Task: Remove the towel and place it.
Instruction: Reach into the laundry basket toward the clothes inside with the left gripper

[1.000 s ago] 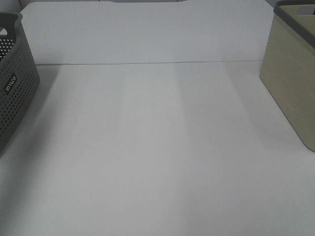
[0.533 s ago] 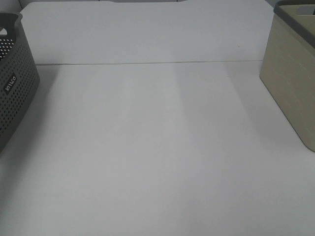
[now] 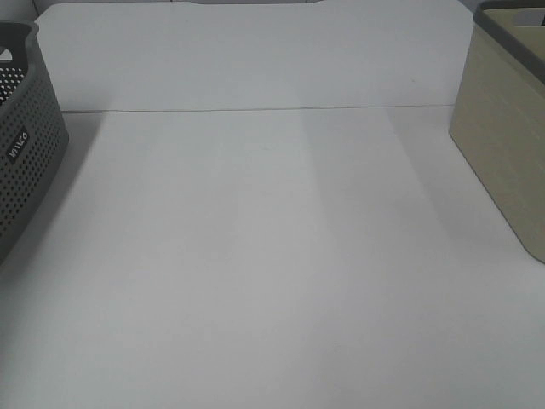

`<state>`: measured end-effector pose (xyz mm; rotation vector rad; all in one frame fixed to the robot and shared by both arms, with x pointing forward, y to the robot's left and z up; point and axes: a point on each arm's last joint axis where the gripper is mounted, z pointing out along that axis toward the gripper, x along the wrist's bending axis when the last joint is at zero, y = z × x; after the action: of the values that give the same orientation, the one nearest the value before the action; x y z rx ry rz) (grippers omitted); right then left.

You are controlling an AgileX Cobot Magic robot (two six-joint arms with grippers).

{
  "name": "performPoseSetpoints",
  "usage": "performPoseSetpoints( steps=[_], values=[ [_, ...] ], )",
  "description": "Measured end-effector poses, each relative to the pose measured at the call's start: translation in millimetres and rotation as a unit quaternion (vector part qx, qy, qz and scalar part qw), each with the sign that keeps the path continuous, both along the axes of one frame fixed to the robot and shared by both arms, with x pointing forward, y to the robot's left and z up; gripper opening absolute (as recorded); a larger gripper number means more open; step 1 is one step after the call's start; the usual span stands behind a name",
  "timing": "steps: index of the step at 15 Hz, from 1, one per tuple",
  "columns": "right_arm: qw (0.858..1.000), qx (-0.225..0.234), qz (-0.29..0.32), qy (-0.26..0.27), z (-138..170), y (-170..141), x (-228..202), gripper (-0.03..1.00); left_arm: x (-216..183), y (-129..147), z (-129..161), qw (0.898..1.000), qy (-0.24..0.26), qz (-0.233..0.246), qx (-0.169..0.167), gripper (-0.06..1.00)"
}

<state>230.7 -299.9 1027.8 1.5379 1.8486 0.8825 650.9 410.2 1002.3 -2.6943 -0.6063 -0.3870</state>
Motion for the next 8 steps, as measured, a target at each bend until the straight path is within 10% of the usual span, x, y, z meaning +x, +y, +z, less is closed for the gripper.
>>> performPoseSetpoints(
  steps=[5,8],
  values=[
    [1.000,0.000,0.000,0.000,0.0,0.0,0.0,0.69,5.1,3.4,-26.4,0.999,0.036,-0.002,0.009,0.79],
    [1.000,0.000,0.000,0.000,0.0,0.0,0.0,0.69,5.3,3.5,-27.3,0.999,0.037,-0.002,0.009,0.56]
  ],
)
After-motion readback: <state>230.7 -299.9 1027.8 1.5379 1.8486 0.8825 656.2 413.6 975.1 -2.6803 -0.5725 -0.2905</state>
